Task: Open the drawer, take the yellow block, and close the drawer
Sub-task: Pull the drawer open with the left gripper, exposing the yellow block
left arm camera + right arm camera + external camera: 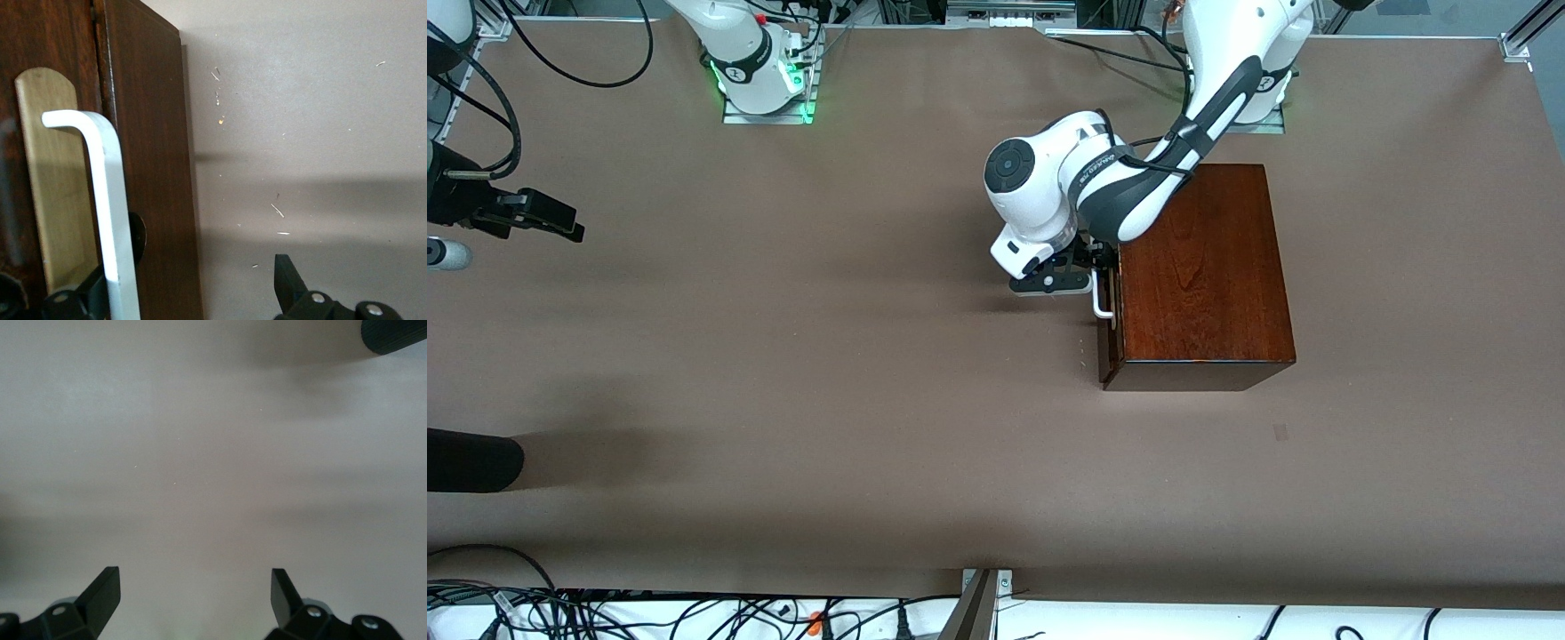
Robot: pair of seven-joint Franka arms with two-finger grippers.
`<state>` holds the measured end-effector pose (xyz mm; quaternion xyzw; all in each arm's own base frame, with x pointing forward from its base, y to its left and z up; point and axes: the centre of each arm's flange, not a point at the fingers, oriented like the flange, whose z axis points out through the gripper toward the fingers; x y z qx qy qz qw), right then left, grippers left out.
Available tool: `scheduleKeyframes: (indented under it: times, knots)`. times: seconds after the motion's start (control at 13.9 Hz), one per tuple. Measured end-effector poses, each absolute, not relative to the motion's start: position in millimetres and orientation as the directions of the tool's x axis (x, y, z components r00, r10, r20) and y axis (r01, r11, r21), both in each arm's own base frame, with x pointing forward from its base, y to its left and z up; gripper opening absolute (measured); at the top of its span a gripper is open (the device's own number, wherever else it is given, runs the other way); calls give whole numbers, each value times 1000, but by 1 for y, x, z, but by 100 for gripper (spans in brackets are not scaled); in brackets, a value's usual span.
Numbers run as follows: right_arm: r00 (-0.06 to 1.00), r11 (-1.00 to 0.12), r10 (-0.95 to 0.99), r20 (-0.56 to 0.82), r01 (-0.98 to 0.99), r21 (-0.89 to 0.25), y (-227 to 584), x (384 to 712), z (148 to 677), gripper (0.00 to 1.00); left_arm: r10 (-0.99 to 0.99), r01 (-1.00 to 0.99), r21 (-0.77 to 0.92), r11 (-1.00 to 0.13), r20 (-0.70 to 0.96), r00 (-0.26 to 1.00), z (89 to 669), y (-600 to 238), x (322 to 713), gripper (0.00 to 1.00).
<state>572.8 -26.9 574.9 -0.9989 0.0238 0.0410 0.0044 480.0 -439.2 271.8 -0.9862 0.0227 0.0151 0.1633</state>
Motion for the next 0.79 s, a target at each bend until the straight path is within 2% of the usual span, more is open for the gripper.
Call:
scheduleKeyframes:
  times: [0.79]
  knots:
    - [996,-999,-47,-82,-48,-7,-27,573,575,100,-31,-29,-297,-954,1,1000,271,-480,474,100]
